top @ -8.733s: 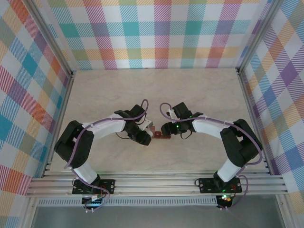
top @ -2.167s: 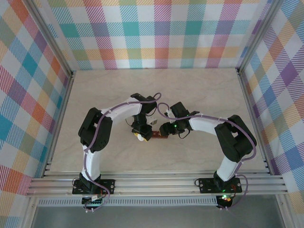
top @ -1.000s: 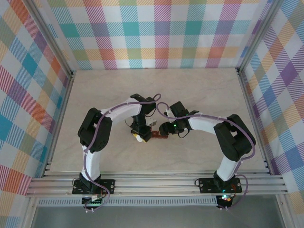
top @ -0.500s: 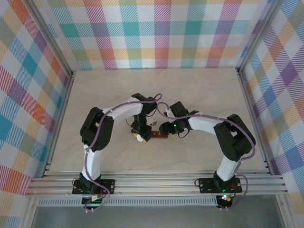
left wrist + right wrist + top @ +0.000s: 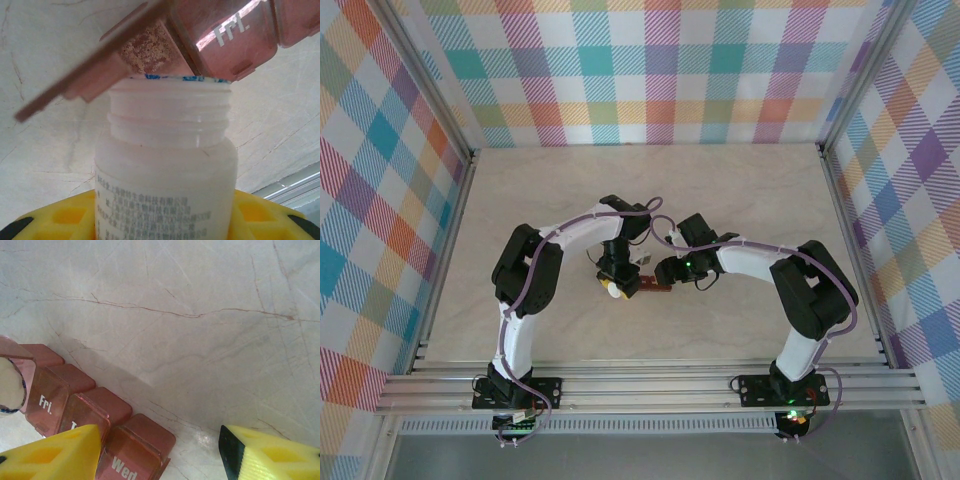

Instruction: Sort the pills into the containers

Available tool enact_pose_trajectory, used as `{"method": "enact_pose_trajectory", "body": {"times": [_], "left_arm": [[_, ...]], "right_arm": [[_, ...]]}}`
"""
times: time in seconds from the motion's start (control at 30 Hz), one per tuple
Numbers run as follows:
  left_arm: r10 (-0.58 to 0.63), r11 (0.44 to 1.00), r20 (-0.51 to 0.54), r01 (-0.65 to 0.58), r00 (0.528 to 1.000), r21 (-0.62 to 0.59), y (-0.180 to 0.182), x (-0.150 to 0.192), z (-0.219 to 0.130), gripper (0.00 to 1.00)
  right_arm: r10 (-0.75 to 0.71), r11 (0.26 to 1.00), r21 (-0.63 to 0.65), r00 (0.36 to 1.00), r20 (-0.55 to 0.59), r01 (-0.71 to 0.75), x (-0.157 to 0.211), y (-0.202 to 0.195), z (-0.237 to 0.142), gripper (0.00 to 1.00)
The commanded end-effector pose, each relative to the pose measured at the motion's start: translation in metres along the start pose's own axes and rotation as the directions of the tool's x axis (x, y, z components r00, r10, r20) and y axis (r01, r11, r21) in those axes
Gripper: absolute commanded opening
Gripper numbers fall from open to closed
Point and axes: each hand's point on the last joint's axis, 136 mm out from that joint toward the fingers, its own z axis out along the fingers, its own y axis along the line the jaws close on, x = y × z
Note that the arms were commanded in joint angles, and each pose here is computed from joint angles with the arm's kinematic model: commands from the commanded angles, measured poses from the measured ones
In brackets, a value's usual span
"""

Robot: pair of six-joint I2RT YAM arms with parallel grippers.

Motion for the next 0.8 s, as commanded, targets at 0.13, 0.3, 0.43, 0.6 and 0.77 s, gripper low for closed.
{"method": "enact_pose_trajectory", "body": {"times": [0.13,0.3,0.43,0.6,0.77], "left_arm": [[0.008,1.0,-0.041,-0.009,0.999,-0.017,0.0006,0.0082,-0.0057,0.0],[0.007,1.0,-0.054,-0.008,0.999,-0.016,0.0018,0.0105,-0.0051,0.0],[0.004,1.0,-0.066,-0.006,0.998,-0.019,0.0026,0.0108,-0.0048,0.0],[0.004,1.0,-0.081,-0.005,0.997,-0.022,0.0033,0.0119,-0.0052,0.0],[-0.002,1.0,-0.097,0.0,0.995,-0.02,0.0041,0.013,-0.0033,0.0]], "right_arm": [[-0.002,1.0,-0.015,0.999,-0.037,0.001,0.0065,0.0033,0.0067,0.66],[0.0,1.0,-0.017,0.999,-0.037,-0.001,0.0063,0.0036,0.0064,0.66],[-0.001,1.0,-0.015,0.999,-0.037,0.0,0.0065,0.0036,0.0064,0.66],[0.0,1.0,-0.016,0.999,-0.037,0.0,0.0067,0.0038,0.0061,0.66],[-0.001,1.0,-0.015,0.999,-0.036,0.001,0.0066,0.0037,0.006,0.66]]}}
